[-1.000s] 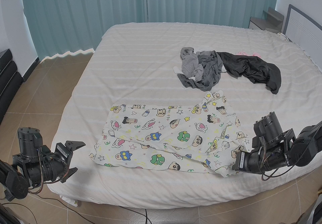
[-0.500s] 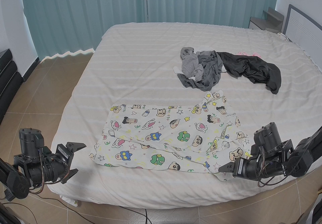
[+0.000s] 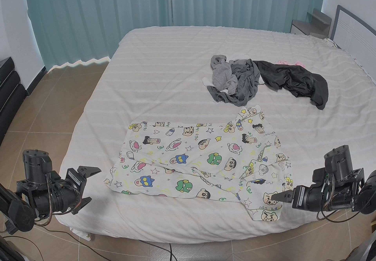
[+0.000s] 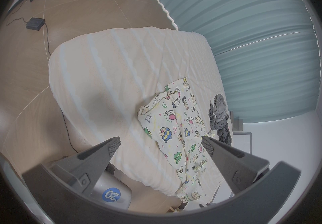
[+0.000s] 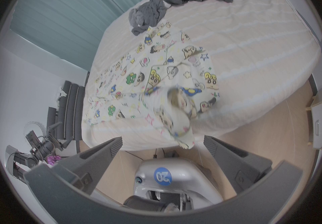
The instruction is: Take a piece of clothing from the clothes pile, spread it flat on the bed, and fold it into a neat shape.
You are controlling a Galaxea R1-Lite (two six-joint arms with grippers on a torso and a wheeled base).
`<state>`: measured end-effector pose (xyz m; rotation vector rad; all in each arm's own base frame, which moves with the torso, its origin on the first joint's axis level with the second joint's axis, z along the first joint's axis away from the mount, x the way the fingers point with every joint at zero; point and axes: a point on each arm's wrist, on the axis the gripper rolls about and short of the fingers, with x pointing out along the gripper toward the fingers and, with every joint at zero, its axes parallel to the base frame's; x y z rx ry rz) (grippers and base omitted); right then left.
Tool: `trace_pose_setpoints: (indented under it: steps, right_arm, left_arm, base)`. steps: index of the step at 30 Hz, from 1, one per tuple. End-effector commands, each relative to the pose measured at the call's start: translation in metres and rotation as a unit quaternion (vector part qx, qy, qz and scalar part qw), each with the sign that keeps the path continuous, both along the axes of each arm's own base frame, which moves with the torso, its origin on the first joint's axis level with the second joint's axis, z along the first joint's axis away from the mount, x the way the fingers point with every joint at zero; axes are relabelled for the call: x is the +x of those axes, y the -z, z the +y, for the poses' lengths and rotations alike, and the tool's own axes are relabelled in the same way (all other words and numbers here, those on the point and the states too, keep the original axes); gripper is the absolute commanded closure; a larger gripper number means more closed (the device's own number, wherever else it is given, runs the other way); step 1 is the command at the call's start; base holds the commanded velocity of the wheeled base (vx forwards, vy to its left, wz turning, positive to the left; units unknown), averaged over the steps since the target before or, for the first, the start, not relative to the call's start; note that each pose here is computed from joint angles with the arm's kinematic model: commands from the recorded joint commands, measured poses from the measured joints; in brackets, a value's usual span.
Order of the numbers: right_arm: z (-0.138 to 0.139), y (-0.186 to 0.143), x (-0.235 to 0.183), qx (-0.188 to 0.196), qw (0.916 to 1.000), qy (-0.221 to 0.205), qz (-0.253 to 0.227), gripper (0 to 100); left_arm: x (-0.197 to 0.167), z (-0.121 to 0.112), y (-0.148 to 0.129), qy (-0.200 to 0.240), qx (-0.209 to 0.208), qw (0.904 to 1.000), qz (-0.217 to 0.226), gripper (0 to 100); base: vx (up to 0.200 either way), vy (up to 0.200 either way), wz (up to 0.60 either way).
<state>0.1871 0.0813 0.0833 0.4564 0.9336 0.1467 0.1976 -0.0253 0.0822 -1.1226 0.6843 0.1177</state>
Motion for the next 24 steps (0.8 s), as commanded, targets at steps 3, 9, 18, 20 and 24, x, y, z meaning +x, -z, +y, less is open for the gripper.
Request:
trace_pose_setpoints:
  steps: [3, 9, 18, 20, 24]
  right_arm:
    - [-0.003, 0.001, 0.008, 0.018, 0.9997, -0.004, -0.016, 0]
    - [0.004, 0.020, 0.023, 0.008, 0.9998, -0.016, -0.001, 0]
    - [0.006, 0.022, 0.000, 0.033, 0.9991, -0.012, 0.021, 0]
    - [0.007, 0.022, -0.004, 0.043, 0.9986, -0.005, 0.029, 0]
    - [0.011, 0.025, -0.003, 0.054, 0.9976, -0.004, 0.043, 0]
  left_arm:
    - [0.000, 0.000, 0.000, 0.000, 0.000, 1.0000, 0.001, 0]
    - [0.000, 0.000, 0.001, 0.000, 0.000, 1.0000, 0.001, 0]
    - [0.001, 0.000, 0.001, 0.000, 0.000, 1.0000, 0.004, 0]
    - [0.001, 0.000, 0.002, 0.000, 0.000, 1.0000, 0.004, 0]
    - [0.001, 0.000, 0.002, 0.000, 0.000, 1.0000, 0.004, 0]
  base:
    - [0.000, 0.000, 0.00]
    - [0.000, 0.000, 0.00]
    - [0.000, 0.000, 0.00]
    - [0.000, 0.000, 0.00]
    - [0.000, 0.000, 0.00]
